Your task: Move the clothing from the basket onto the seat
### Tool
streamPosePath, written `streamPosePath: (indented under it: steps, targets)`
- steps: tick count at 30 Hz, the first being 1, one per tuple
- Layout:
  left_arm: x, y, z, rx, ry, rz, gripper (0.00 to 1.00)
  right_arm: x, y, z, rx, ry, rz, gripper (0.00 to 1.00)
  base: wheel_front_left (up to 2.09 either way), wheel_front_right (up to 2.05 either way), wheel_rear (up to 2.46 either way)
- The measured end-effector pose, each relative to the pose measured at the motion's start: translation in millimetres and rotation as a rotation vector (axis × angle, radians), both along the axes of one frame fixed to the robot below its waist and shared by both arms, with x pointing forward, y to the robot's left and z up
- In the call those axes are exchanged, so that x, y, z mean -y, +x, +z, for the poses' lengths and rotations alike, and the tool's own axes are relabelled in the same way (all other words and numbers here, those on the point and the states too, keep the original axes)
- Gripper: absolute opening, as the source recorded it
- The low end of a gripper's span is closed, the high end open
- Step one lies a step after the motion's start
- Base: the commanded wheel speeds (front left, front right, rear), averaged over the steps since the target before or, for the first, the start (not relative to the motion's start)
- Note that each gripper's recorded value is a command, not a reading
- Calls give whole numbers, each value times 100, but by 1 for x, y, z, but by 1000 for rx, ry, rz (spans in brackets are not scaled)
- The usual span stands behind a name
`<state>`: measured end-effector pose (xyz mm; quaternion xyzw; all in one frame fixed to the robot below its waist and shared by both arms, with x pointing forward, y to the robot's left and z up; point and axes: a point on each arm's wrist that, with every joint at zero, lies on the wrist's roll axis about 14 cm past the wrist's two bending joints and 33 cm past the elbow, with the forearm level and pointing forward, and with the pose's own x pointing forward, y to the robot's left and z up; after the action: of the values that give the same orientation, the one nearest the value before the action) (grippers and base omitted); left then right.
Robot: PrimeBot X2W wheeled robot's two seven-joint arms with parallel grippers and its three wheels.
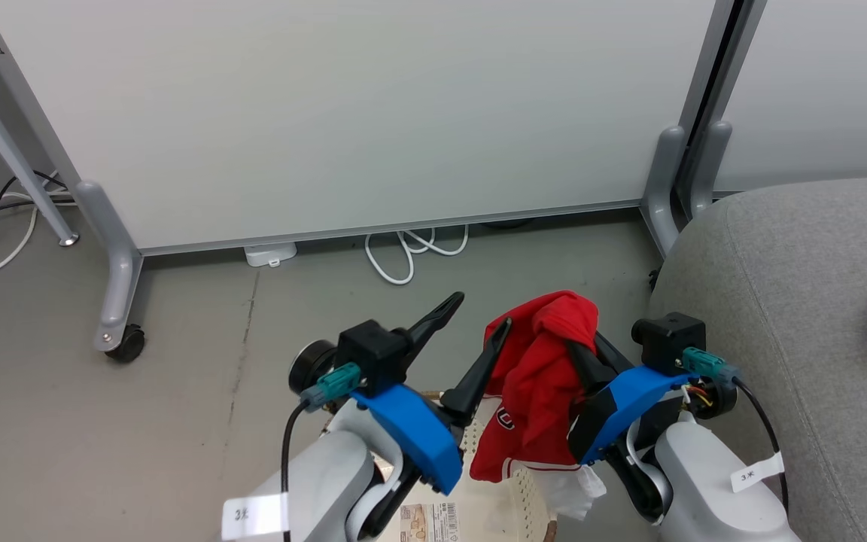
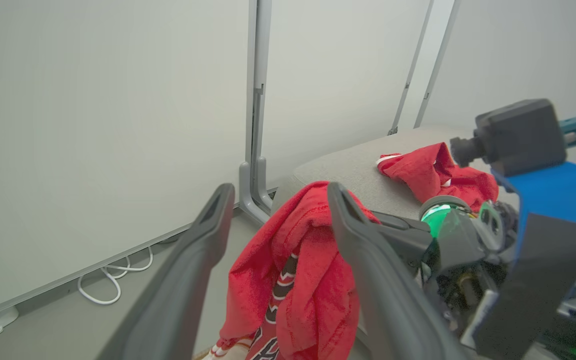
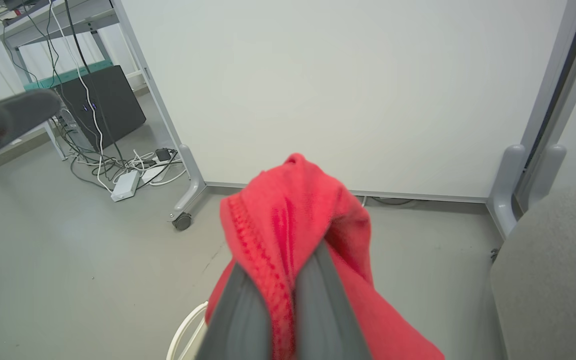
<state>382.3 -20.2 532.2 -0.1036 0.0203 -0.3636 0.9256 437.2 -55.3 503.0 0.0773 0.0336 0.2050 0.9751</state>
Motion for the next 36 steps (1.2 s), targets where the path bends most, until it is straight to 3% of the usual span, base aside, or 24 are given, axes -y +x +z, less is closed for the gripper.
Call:
streamPosePath:
  steps: [13,22,36]
  targets:
    - [-47,-12,-32,-13,23,143,100,5,4,-2,-4,9,-20,0,0,0,0]
    - [-53,-12,-36,-16,23,175,100,8,4,-1,-1,11,-28,0,0,0,0]
    - [0,-15,-36,-21,5,22,100,67,-8,1,10,9,-177,0,0,0,0]
